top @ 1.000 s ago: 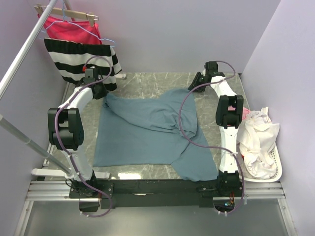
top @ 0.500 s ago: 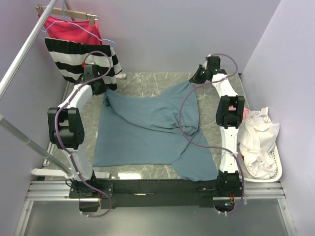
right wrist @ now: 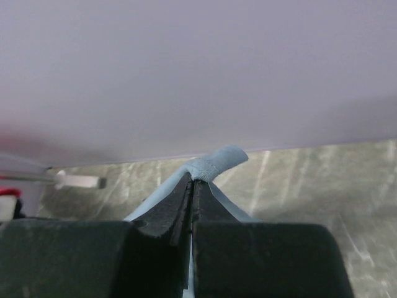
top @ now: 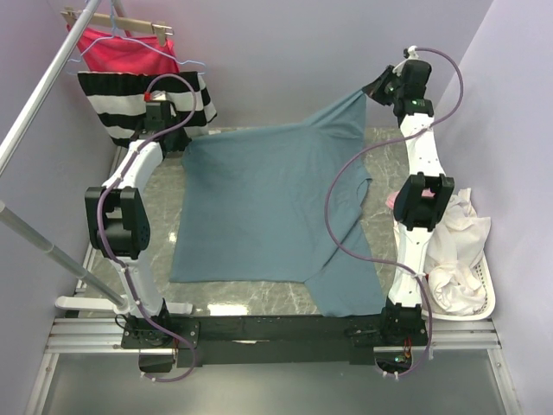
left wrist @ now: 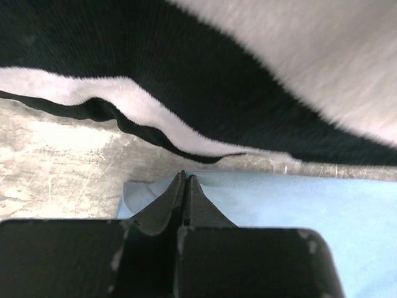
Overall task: Fold and stack the t-shirts
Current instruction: Flatten out the tshirt, then fold the flattened tshirt in 1/3 of the way
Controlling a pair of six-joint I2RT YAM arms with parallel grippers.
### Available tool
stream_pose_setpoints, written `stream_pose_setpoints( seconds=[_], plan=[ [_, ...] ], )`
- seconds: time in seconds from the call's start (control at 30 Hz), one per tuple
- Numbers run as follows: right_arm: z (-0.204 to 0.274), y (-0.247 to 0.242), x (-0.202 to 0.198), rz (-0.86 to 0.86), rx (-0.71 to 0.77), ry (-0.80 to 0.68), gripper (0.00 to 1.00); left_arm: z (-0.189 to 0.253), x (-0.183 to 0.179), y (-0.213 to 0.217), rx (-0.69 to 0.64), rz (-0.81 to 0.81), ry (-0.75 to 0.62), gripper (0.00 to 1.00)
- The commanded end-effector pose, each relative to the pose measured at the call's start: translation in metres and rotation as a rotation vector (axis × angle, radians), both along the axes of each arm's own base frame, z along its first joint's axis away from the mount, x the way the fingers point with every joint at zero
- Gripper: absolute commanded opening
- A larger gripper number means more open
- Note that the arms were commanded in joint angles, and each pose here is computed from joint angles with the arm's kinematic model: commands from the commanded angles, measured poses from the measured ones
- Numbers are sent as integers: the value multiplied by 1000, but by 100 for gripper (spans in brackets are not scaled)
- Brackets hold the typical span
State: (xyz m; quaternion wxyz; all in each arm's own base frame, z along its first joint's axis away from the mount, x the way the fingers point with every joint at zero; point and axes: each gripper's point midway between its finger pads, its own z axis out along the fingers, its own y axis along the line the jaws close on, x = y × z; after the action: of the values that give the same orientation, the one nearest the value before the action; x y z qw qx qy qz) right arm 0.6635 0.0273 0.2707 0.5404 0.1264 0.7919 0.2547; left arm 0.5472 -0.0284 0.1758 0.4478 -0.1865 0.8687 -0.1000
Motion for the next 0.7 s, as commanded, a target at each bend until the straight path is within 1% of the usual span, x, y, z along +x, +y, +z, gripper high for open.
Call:
stream_pose_setpoints(
  seconds=[0.0,0.07,0.1,0.17,0.23,0.3,0.33,0.37,0.4,0.43,0.47,0.5,0.53,0.57,0.6,0.63,0.67],
  plan=[
    [38,23,-12,135,23,-99,0,15,10,-3,-2,-35,-65,1],
    [35,30,-21,164,25,-78,0,9,6,-4,-7,-39,-55,1],
    [20,33,-25,173,24,-41,0,6,4,-5,-11,-38,-48,1],
    [15,44,-36,213,21,-11,0,-1,-2,-4,-9,-34,-31,1],
    [0,51,-48,245,6,42,0,0,-6,-4,-14,-34,-39,1],
    [-18,62,-58,278,-16,89,0,-8,-14,-5,-24,-32,-23,1],
    [-17,65,-65,289,-18,100,0,-2,-17,-7,-33,-40,-37,1],
    [-20,71,-71,305,-16,111,0,-8,-21,-9,-42,-47,-29,1],
    [-35,78,-81,335,-9,150,0,-9,-25,-12,-54,-54,-22,1],
    [-27,78,-88,336,-12,141,0,-7,-28,-13,-58,-59,-24,1],
    [-29,78,-94,337,-13,150,0,-12,-33,-14,-61,-59,-7,1],
    [-46,97,-108,369,-16,191,0,-14,-37,-13,-60,-55,1,1],
    [-34,97,-116,365,-26,172,0,-11,-40,-13,-59,-54,-1,1],
    [-34,98,-123,367,-31,175,0,-16,-45,-12,-55,-53,14,1],
    [-48,98,-133,359,-26,215,0,-18,-49,-11,-50,-51,28,1],
    [-35,98,-141,353,-30,191,0,-16,-52,-9,-43,-44,30,1],
    [-35,98,-148,351,-33,197,0,-17,-55,-9,-39,-45,35,1]
  ],
)
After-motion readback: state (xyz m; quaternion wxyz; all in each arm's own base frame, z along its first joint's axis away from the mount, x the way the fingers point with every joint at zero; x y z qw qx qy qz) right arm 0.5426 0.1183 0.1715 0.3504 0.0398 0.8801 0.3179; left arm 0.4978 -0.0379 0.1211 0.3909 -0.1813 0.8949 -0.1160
